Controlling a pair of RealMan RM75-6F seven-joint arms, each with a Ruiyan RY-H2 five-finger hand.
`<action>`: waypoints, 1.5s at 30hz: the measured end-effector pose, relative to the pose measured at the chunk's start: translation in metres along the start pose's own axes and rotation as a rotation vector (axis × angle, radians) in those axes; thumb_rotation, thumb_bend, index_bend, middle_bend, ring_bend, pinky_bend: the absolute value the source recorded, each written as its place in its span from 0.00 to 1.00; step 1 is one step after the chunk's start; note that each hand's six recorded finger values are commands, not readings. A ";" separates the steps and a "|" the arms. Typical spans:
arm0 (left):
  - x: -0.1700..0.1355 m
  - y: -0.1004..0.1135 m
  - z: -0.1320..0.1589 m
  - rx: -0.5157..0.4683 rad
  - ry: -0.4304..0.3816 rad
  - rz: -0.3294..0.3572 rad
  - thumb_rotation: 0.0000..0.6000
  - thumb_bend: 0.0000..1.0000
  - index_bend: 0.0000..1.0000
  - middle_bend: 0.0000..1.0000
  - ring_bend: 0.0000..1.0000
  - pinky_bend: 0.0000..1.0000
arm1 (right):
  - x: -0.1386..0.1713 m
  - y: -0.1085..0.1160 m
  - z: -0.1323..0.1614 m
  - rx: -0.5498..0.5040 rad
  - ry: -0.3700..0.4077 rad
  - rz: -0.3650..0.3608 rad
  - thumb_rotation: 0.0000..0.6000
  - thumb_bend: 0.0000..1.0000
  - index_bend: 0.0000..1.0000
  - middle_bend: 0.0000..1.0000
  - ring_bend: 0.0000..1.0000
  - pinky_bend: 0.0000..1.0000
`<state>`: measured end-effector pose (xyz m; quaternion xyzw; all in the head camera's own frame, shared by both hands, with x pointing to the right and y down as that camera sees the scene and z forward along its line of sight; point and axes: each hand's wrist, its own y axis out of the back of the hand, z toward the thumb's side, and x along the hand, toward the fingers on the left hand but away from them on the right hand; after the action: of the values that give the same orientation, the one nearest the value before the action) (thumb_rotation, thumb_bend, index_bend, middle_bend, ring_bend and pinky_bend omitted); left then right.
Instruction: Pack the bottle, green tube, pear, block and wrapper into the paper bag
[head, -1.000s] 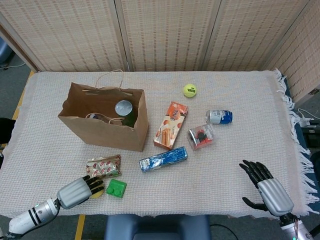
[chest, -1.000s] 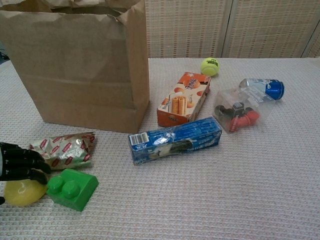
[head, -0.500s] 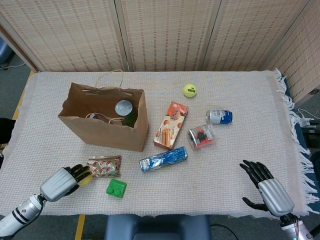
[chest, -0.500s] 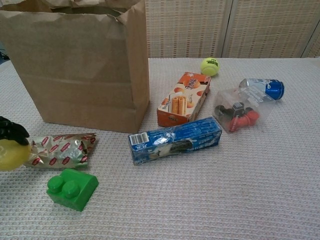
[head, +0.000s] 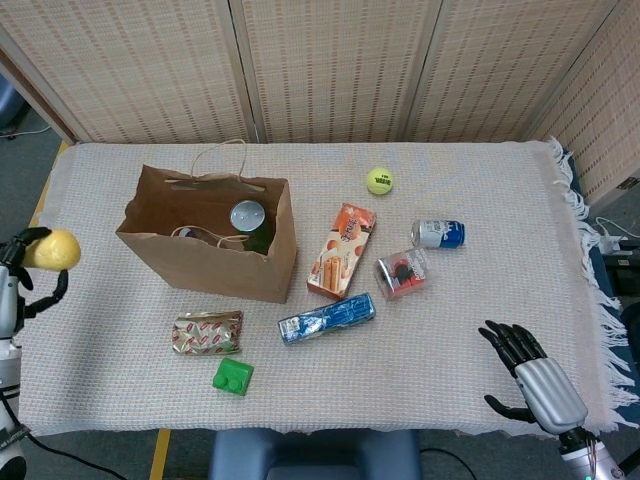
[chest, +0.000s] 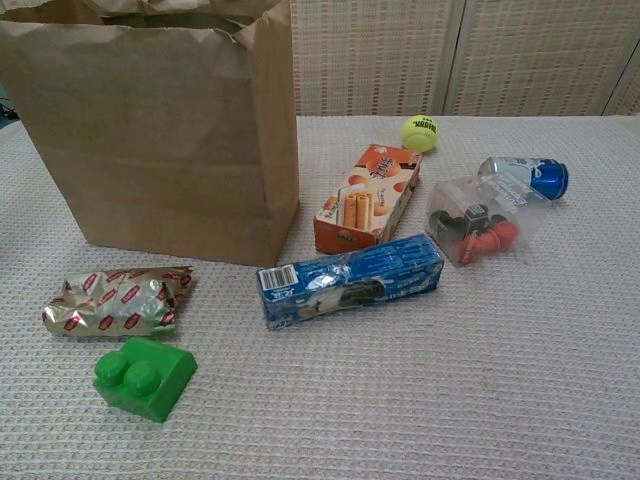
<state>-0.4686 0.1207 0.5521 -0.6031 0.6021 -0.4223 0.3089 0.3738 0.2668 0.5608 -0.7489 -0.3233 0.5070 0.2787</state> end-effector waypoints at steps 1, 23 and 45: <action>0.009 0.006 0.007 -0.038 0.013 0.027 1.00 0.61 0.63 0.62 0.56 0.70 | 0.000 0.000 0.000 0.000 -0.001 0.001 1.00 0.12 0.00 0.00 0.00 0.03; 0.069 -0.083 0.189 0.040 -0.230 -0.229 1.00 0.55 0.48 0.48 0.43 0.58 | -0.002 0.003 -0.005 -0.018 -0.015 0.010 1.00 0.12 0.00 0.00 0.00 0.03; 0.048 -0.083 0.186 0.099 -0.189 -0.338 1.00 0.42 0.06 0.01 0.01 0.17 | 0.001 0.006 -0.007 -0.014 -0.014 -0.004 1.00 0.12 0.00 0.00 0.00 0.03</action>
<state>-0.2700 0.0555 0.5480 -0.7165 0.4392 -0.4388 0.3181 0.3817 0.2636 0.5582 -0.7468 -0.3303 0.5092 0.2720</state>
